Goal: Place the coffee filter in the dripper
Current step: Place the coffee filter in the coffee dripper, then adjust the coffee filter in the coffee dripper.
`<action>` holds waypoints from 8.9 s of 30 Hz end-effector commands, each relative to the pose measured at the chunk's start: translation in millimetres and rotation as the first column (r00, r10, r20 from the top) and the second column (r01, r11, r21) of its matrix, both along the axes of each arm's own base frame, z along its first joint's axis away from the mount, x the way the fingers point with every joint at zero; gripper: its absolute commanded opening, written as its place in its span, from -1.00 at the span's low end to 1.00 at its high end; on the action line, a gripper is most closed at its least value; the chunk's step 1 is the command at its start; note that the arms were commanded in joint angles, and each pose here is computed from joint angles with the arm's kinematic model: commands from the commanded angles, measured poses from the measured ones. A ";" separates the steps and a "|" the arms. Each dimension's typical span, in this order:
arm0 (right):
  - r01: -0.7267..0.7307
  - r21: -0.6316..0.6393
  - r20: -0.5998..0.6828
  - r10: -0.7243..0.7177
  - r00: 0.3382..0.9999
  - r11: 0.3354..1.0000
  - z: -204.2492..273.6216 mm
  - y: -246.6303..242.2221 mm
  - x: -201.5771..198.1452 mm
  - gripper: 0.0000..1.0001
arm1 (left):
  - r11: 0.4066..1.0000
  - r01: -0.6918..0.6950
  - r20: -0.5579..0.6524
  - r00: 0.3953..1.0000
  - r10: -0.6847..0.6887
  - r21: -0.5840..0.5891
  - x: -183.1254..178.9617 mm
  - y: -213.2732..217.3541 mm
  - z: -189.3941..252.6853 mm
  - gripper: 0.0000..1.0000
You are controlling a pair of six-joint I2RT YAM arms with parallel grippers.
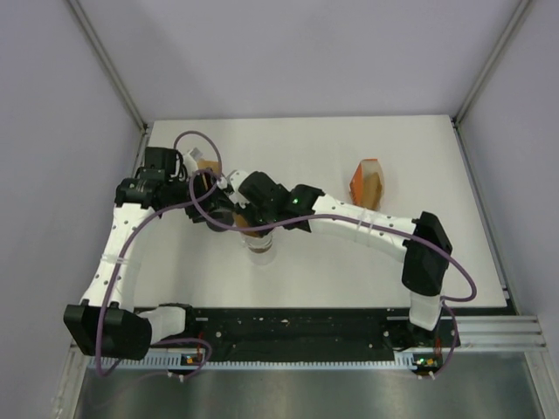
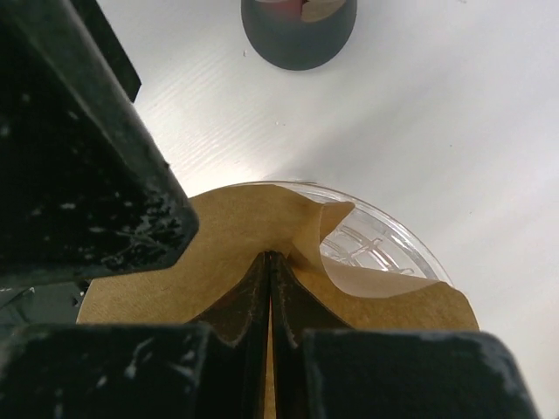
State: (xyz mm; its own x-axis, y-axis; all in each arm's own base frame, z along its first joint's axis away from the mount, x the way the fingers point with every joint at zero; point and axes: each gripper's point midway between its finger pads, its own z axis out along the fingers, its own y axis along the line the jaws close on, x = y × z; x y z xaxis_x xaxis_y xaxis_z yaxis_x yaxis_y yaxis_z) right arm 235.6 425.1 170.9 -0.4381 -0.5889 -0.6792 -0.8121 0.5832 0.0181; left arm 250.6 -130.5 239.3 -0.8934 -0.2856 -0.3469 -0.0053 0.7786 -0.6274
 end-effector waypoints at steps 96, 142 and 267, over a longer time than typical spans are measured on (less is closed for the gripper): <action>0.064 0.199 0.219 -0.108 0.970 0.978 160.3 -45.7 52.3 -0.43 | 0.996 0.068 0.200 0.977 -0.077 0.053 17.4 5.4 35.8 0.11; 0.597 0.254 0.141 -0.639 0.756 0.761 111.3 -291.5 75.6 0.95 | 0.789 0.149 0.267 0.890 -0.370 0.596 113.8 57.3 -18.0 -1.00; -0.309 0.306 0.188 0.261 0.947 0.901 56.0 117.8 123.7 -0.38 | 0.905 -0.124 0.463 0.882 -0.087 0.408 114.4 107.0 -7.6 -0.31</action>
